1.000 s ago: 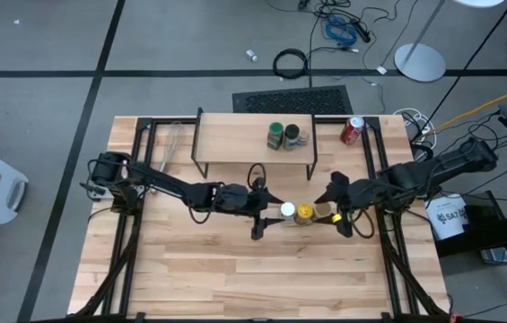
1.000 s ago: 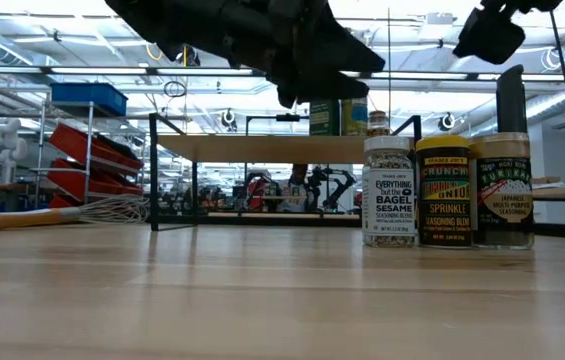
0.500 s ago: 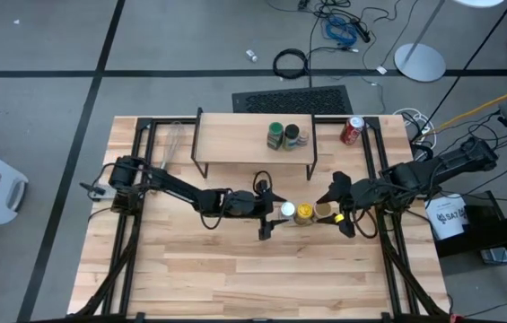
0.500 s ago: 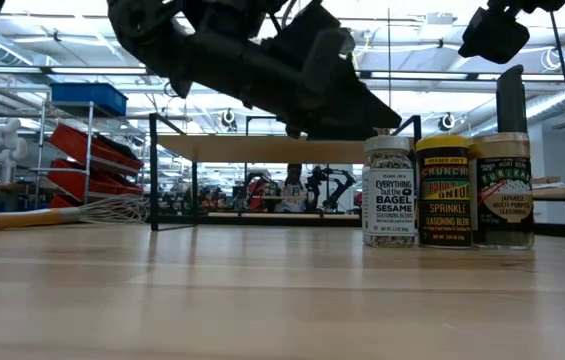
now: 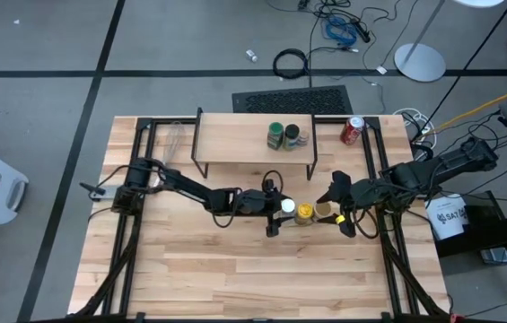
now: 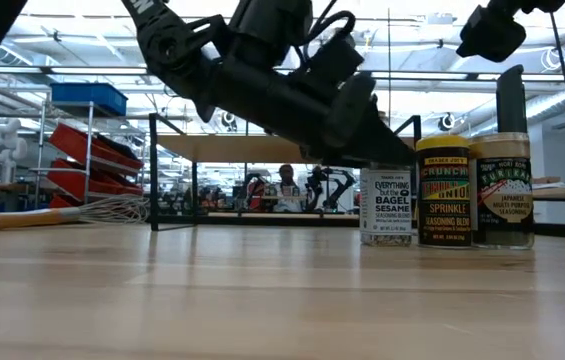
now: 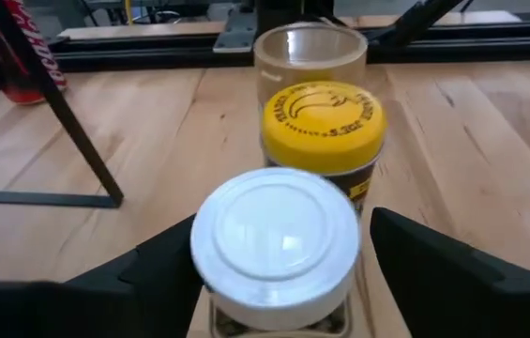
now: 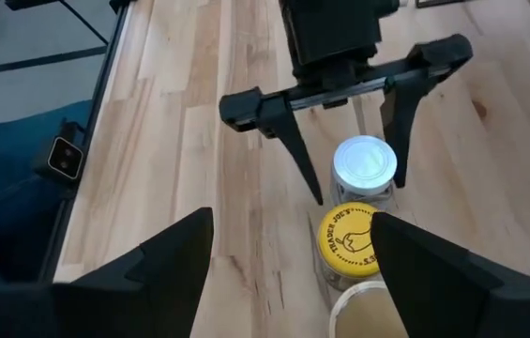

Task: Shelf spices
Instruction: Put the white seasoning bottle on the shelf

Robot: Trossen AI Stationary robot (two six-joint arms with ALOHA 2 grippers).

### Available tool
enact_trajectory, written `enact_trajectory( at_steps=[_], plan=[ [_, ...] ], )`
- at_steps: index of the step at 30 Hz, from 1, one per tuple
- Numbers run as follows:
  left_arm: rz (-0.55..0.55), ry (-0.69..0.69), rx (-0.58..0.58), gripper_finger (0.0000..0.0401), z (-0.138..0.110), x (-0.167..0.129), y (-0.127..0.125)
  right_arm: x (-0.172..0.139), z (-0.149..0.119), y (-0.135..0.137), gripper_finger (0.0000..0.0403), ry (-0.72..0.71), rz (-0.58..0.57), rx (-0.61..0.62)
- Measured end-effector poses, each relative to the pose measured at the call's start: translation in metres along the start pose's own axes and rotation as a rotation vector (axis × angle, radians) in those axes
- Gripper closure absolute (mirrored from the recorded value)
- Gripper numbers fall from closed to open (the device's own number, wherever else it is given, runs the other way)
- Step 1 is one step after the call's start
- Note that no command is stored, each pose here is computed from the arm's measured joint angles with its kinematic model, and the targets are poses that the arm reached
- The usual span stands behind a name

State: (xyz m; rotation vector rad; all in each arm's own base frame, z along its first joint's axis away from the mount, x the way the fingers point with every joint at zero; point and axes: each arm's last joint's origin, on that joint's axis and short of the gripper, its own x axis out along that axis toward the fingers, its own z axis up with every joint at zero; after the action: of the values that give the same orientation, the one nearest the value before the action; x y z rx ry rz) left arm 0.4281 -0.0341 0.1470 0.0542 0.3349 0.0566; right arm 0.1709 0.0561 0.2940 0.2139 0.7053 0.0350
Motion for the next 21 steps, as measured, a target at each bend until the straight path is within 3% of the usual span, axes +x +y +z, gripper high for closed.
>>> enact_trajectory(
  at_steps=[9, 14, 21],
  plan=[
    [0.017, 0.018, -0.006, 0.0202, -0.001, 0.000, 0.000, 0.000, 0.000, 0.000, 0.0127, -0.001, -0.002, -0.043],
    [0.026, 0.043, -0.036, 0.0202, 0.007, -0.007, 0.000, 0.000, 0.000, 0.000, 0.0127, 0.001, -0.005, -0.062],
    [0.053, 0.104, -0.031, 0.0186, 0.042, -0.040, 0.000, 0.000, -0.001, -0.001, 0.0127, 0.011, -0.011, -0.101]
  ],
)
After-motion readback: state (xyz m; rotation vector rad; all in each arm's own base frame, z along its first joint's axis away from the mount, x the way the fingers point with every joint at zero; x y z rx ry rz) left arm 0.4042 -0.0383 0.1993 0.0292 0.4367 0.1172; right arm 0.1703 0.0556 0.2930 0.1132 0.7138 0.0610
